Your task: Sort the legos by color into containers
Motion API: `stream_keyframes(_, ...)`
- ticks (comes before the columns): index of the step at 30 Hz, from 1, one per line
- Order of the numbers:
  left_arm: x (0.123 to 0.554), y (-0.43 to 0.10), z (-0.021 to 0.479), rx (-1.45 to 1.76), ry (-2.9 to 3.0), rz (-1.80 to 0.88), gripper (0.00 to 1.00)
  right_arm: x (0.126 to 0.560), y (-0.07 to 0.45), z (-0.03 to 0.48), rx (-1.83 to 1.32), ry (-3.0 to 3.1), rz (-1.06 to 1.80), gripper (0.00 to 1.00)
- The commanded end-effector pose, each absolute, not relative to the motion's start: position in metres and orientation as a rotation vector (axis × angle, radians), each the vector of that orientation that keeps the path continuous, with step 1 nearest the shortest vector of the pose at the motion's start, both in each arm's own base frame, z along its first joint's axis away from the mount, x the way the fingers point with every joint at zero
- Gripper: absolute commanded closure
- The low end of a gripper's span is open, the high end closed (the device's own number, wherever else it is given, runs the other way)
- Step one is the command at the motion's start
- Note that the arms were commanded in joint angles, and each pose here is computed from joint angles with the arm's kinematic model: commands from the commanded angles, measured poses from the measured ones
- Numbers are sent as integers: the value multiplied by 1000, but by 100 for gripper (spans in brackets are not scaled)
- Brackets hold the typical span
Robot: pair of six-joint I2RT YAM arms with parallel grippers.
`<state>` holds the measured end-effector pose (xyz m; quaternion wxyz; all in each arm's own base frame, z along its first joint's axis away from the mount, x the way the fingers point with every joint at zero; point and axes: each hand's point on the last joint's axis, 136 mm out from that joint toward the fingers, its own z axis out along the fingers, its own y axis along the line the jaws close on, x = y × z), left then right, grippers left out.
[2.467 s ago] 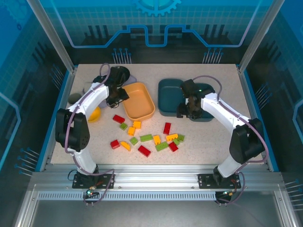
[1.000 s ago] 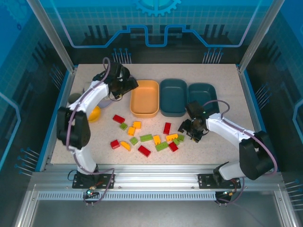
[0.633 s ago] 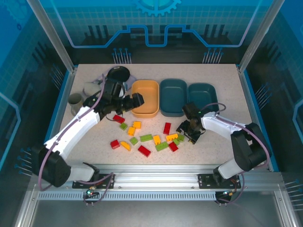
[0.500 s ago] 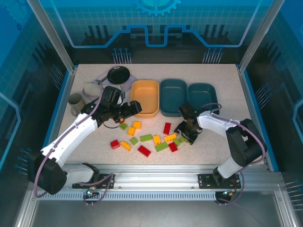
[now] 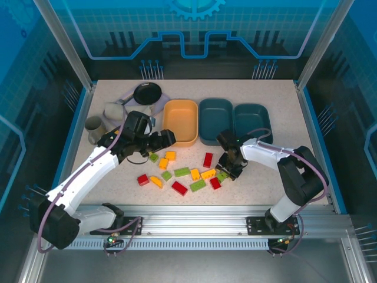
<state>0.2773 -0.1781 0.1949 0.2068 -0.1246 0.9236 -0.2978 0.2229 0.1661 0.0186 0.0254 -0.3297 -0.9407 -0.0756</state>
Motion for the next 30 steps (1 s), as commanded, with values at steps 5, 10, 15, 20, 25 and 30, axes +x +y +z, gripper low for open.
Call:
stream_keyframes(5, 259, -212, 209, -212, 2550, -1035, 12, 222, 152, 29, -1024, -2979, -143, 80)
stream_keyframes(10, 256, -236, 229, -147, 2509, -1150, 12, 238, 125, 94, -970, -3185, -80, 86)
stream_keyframes(15, 271, -247, 246, -177, 2460, -1174, 13, 281, 80, 142, -966, -3334, -127, 88)
stream_keyframes(20, 282, -250, 247, -192, 2491, -1120, 13, 333, 30, 129, -1033, -3260, -118, 88)
stream_keyframes(25, 278, -222, 222, -311, 2597, -890, 15, 378, 18, 89, -954, -3158, -124, 89)
stream_keyframes(30, 266, -177, 194, -551, 2676, -677, 18, 394, 16, 56, -938, -3070, -106, 77)
